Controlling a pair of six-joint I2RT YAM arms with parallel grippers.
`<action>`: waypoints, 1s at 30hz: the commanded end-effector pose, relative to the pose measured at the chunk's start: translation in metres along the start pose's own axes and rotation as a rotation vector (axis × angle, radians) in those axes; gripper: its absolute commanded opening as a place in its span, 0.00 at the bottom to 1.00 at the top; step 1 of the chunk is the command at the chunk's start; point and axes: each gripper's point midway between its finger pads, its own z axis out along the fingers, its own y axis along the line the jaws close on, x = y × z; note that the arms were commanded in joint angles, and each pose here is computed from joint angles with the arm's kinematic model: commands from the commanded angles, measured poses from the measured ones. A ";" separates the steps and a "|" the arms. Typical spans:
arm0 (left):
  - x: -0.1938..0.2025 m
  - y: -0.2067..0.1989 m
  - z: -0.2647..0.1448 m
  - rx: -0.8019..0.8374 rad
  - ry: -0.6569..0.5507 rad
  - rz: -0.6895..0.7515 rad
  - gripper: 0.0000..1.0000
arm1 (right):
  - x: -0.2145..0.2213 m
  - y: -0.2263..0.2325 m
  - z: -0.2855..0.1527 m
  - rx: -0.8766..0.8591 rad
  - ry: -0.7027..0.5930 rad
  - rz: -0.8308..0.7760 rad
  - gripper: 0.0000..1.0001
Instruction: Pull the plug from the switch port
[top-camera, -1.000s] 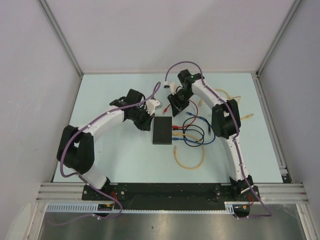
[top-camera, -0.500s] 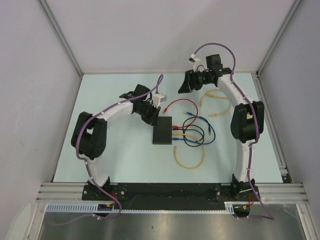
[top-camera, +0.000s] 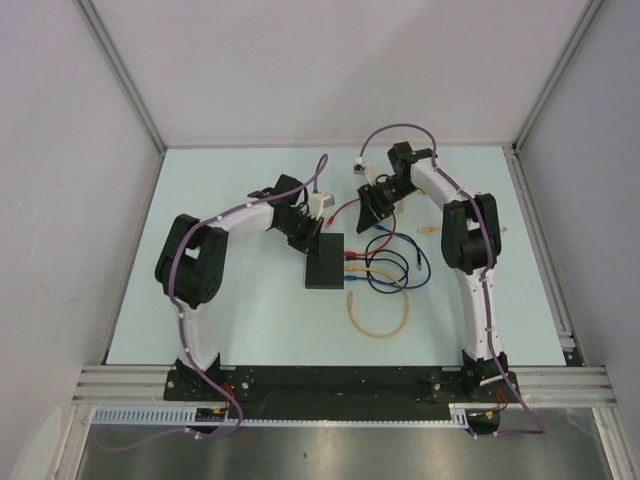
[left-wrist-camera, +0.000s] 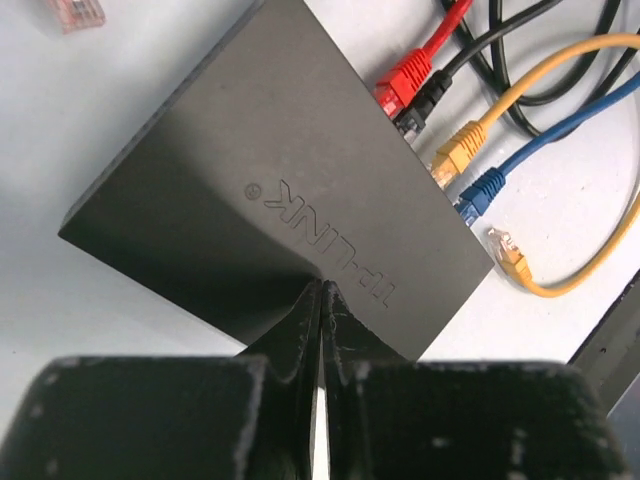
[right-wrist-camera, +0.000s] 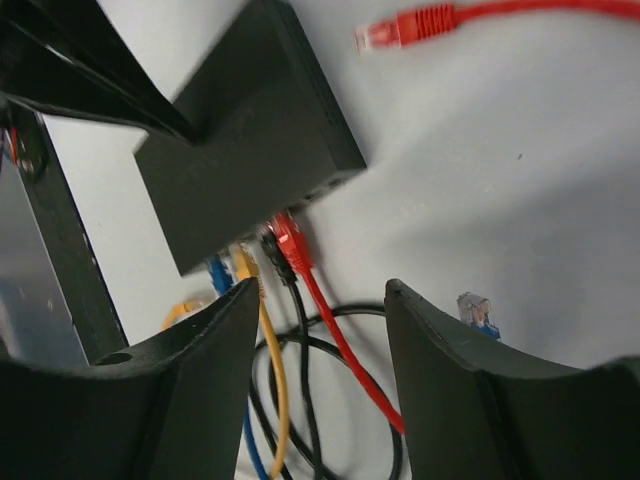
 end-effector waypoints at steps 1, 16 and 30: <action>0.023 0.020 0.014 -0.064 0.091 -0.046 0.04 | 0.027 0.002 0.005 -0.093 0.110 -0.025 0.57; 0.042 0.026 0.032 -0.046 0.170 -0.054 0.03 | 0.035 -0.004 0.040 -0.215 0.105 0.004 0.57; 0.052 0.028 0.031 -0.059 0.182 -0.041 0.03 | 0.055 0.001 0.071 -0.225 0.184 0.049 0.54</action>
